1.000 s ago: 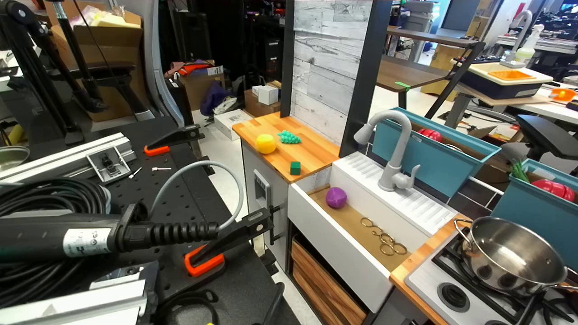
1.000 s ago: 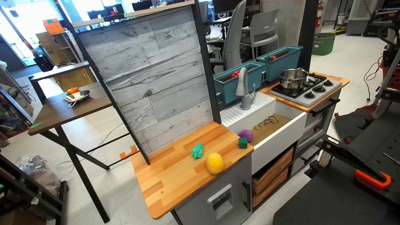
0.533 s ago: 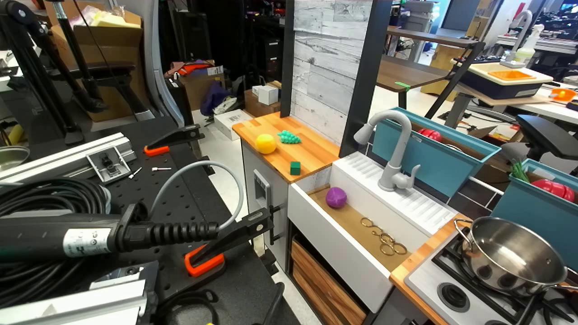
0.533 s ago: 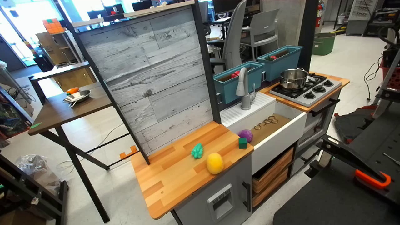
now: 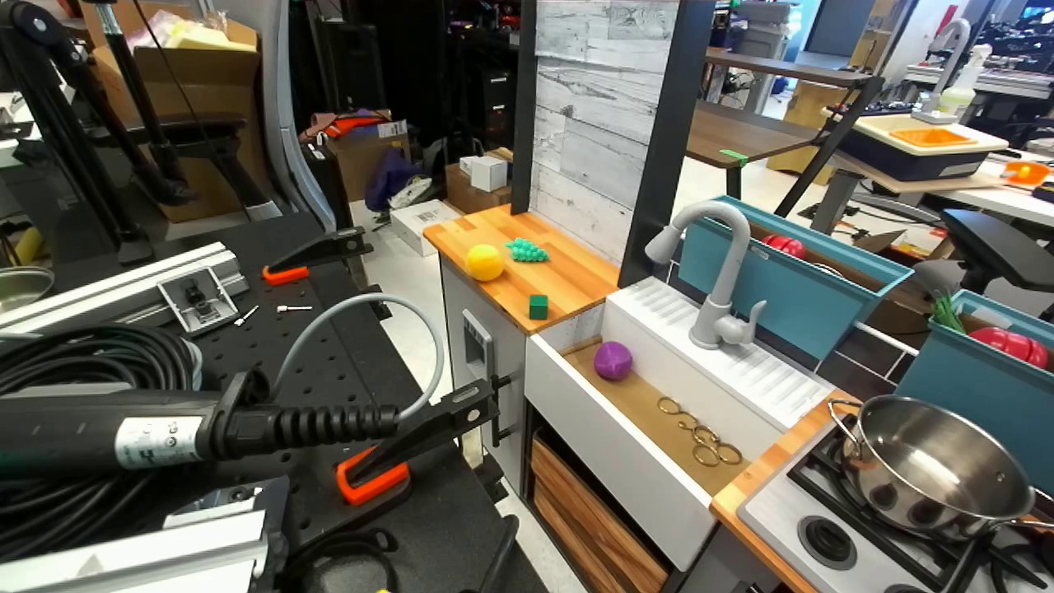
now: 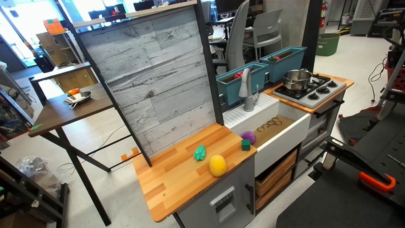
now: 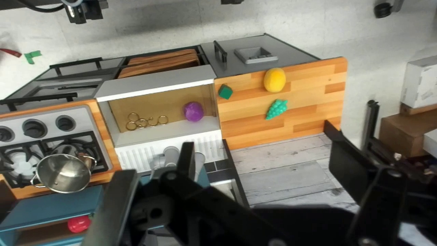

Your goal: Push the faucet to the right

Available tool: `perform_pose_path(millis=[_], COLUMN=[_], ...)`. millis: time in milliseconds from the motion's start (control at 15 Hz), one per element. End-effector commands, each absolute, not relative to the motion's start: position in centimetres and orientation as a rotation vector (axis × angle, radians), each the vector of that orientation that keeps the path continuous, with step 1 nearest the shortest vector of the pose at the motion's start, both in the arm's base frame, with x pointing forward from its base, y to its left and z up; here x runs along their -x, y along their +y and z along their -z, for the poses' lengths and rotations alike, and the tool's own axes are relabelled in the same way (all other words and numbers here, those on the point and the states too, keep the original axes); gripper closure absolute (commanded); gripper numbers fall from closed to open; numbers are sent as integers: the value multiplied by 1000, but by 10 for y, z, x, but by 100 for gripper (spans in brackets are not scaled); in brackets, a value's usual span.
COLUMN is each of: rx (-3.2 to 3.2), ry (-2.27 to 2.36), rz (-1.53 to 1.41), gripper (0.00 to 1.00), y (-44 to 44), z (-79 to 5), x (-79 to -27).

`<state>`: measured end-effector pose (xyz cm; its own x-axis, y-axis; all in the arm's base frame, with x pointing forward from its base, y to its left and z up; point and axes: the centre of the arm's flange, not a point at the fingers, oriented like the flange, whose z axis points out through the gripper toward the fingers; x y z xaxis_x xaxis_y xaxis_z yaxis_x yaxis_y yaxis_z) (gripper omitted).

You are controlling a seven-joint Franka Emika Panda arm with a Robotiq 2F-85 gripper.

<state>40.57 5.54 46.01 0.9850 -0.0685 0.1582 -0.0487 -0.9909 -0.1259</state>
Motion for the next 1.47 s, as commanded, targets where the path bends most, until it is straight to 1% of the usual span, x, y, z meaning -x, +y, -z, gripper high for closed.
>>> perform_pose_path(millis=[0,333,467,800,1000,1400], rx=[3123,3195,3206,3160,3100,3076], ry=[224,427,508,797,956,1127], rz=[317,386,410,492,500,621], gripper=[0,0,0,0,0,0], y=[55,57,53,45,66,96], z=[-371,-259,-228,-188,-157,-101], x=[-451,-495,-509,-565,-591,-636])
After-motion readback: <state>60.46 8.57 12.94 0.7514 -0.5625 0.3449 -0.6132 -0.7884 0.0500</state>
